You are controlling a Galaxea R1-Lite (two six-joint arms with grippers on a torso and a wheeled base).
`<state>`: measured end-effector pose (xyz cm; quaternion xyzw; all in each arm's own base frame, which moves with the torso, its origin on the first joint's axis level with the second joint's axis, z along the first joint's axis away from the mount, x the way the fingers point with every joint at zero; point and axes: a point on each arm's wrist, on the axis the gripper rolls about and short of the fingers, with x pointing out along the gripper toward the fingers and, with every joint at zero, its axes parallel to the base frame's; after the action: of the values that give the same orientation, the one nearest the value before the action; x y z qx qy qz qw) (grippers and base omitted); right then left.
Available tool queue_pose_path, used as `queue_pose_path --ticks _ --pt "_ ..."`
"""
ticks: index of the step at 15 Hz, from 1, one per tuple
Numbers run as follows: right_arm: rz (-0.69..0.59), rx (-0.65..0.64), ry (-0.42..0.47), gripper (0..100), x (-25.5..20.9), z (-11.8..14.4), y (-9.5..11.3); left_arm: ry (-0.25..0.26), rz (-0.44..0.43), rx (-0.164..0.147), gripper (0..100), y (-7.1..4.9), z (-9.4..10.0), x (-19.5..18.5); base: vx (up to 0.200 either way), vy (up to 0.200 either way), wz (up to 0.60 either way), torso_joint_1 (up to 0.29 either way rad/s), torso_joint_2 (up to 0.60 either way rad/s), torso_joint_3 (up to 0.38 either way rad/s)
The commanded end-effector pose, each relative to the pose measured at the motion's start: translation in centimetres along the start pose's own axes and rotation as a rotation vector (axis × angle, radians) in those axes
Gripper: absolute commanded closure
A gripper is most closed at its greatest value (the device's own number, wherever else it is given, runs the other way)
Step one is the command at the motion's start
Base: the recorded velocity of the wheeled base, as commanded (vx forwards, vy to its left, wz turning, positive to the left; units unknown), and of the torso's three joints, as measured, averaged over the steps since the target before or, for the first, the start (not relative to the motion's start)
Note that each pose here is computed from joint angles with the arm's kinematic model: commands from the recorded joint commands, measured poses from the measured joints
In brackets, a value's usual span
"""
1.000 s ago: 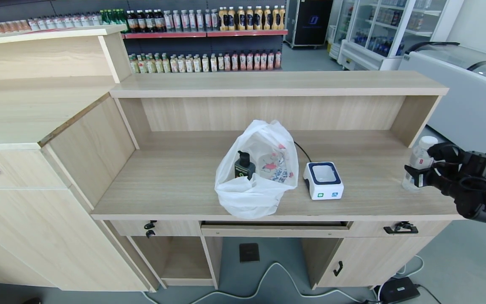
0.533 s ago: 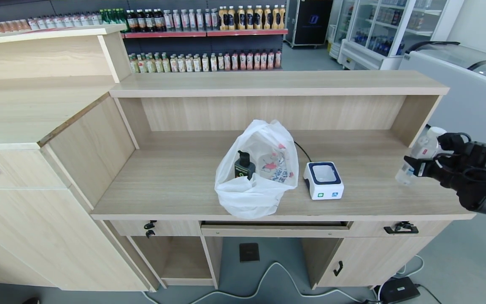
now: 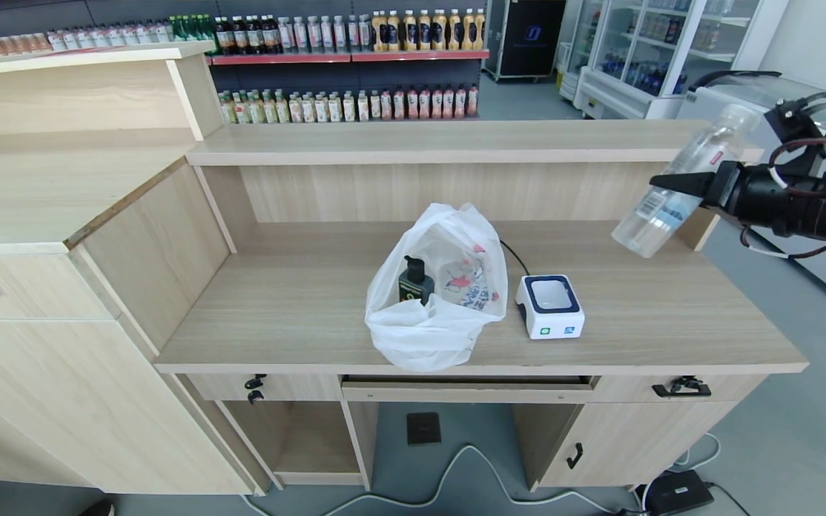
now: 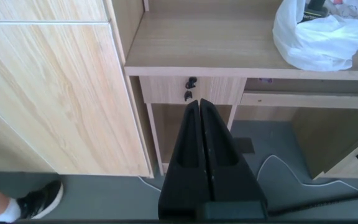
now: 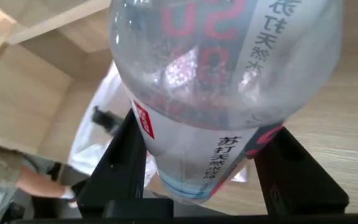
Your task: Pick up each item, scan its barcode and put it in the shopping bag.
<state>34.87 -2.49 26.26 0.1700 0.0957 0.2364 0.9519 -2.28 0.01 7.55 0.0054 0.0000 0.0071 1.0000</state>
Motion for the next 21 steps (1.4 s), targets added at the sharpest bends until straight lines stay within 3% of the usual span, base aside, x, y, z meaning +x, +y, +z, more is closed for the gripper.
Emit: queue_pose_path --ticks 1,2,4,5,10,13,17,21 --pt "0.193 -0.062 -0.037 100 -3.1 1.7 7.5 0.000 0.001 0.000 100 0.0 0.0 0.0 0.000 0.000 0.00 0.000 0.00 0.000" --pt "0.212 -0.061 -0.039 100 -3.3 1.9 8.1 0.000 0.001 0.000 100 0.0 0.0 0.0 0.000 0.000 0.00 0.000 0.00 0.000" --pt "0.335 -0.033 -0.046 100 -4.9 2.5 11.6 0.000 0.001 0.000 100 0.0 0.0 0.0 0.000 0.000 0.00 0.000 0.00 0.000" --pt "0.359 -0.021 -0.038 100 -5.5 2.5 12.4 0.000 0.001 0.000 100 0.0 0.0 0.0 0.000 0.000 0.00 0.000 0.00 0.000" --pt "0.513 0.008 0.078 100 -10.8 1.6 18.3 0.000 0.001 0.000 100 0.0 0.0 0.0 0.000 0.000 0.00 0.000 0.00 0.000" --pt "0.571 -0.017 0.106 100 -11.3 0.6 19.5 0.000 0.001 0.000 100 0.0 0.0 0.0 0.000 0.000 0.00 0.000 0.00 0.000" --pt "0.566 -0.153 0.145 100 -12.0 -2.6 18.6 0.000 0.001 0.000 100 0.0 0.0 0.0 0.000 0.000 0.00 0.000 0.00 0.000" --pt "0.598 -0.137 0.162 100 -13.1 -2.9 19.7 0.000 0.001 0.000 100 0.0 0.0 0.0 0.000 0.000 0.00 0.000 0.00 0.000"
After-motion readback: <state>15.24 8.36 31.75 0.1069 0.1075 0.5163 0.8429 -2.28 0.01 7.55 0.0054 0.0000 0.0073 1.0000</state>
